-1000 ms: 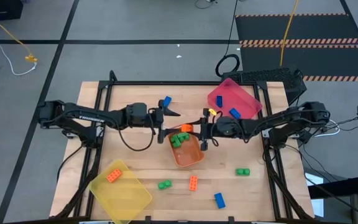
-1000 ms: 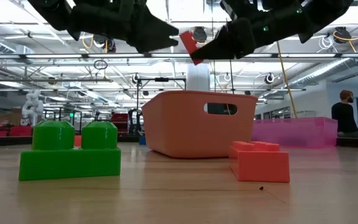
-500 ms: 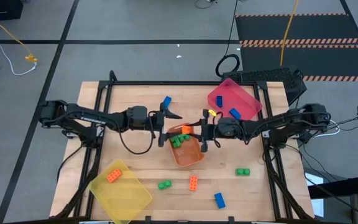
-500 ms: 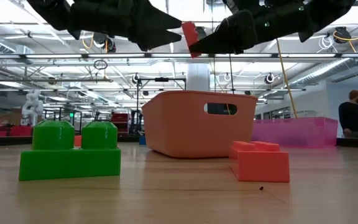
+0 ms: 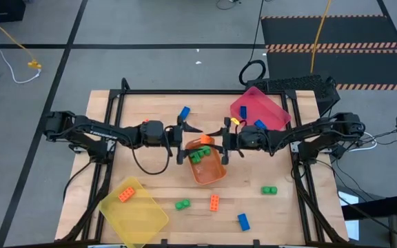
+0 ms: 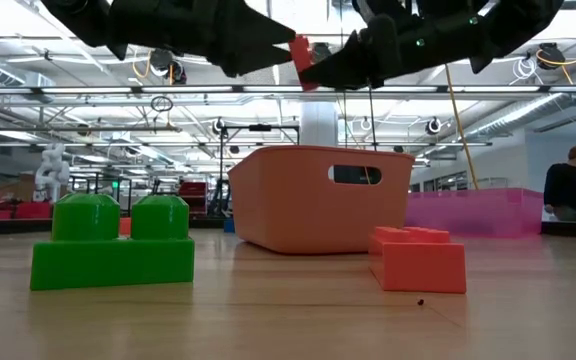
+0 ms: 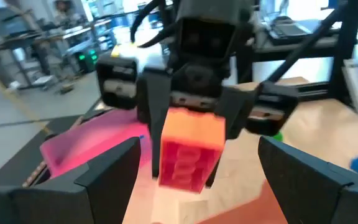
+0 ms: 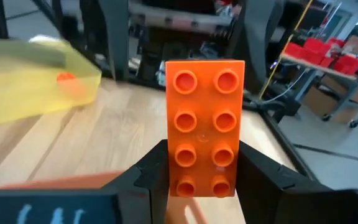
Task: Sort & place blocks by color
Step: Put the orange game piece into the yellow bin
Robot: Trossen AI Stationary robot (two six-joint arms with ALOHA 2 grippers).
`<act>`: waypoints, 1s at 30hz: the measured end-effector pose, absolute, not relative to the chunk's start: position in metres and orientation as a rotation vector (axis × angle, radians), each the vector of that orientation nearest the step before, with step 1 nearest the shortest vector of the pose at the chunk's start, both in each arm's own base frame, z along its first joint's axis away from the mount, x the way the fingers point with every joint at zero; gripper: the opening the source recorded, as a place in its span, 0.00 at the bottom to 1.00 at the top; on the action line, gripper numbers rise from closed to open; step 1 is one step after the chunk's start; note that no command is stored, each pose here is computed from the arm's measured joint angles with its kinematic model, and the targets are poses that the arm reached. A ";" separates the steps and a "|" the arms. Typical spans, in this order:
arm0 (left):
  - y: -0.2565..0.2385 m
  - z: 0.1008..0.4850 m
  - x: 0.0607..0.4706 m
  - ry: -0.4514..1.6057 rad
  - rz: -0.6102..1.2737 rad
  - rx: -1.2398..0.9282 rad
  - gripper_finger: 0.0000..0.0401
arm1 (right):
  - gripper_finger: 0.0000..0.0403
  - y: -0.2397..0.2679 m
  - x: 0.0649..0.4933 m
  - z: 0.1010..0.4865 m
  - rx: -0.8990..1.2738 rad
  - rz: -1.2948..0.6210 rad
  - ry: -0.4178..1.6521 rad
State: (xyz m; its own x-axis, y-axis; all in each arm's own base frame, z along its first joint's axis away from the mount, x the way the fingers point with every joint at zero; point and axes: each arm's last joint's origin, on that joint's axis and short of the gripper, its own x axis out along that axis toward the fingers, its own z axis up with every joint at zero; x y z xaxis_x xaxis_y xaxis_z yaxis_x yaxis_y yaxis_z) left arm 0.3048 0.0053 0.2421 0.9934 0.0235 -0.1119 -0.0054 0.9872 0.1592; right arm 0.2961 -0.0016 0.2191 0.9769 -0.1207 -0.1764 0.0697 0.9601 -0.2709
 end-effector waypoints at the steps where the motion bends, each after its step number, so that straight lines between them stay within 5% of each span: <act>1: 0.006 0.239 0.308 0.121 0.032 0.155 0.82 | 0.33 -0.002 0.296 0.220 -0.267 -0.098 0.184; 30: -0.005 0.227 0.335 0.123 0.033 0.152 0.79 | 0.33 -0.003 0.296 0.215 -0.261 -0.074 0.226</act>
State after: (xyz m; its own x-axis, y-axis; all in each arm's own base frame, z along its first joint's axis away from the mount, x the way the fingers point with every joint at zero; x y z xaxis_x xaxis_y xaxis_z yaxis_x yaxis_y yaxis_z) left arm 0.3346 -0.0049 0.2274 0.9919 0.0423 -0.1200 -0.0236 0.9880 0.1529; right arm 0.2959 -0.0026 0.2147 0.9719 -0.1016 -0.2123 0.0431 0.9636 -0.2638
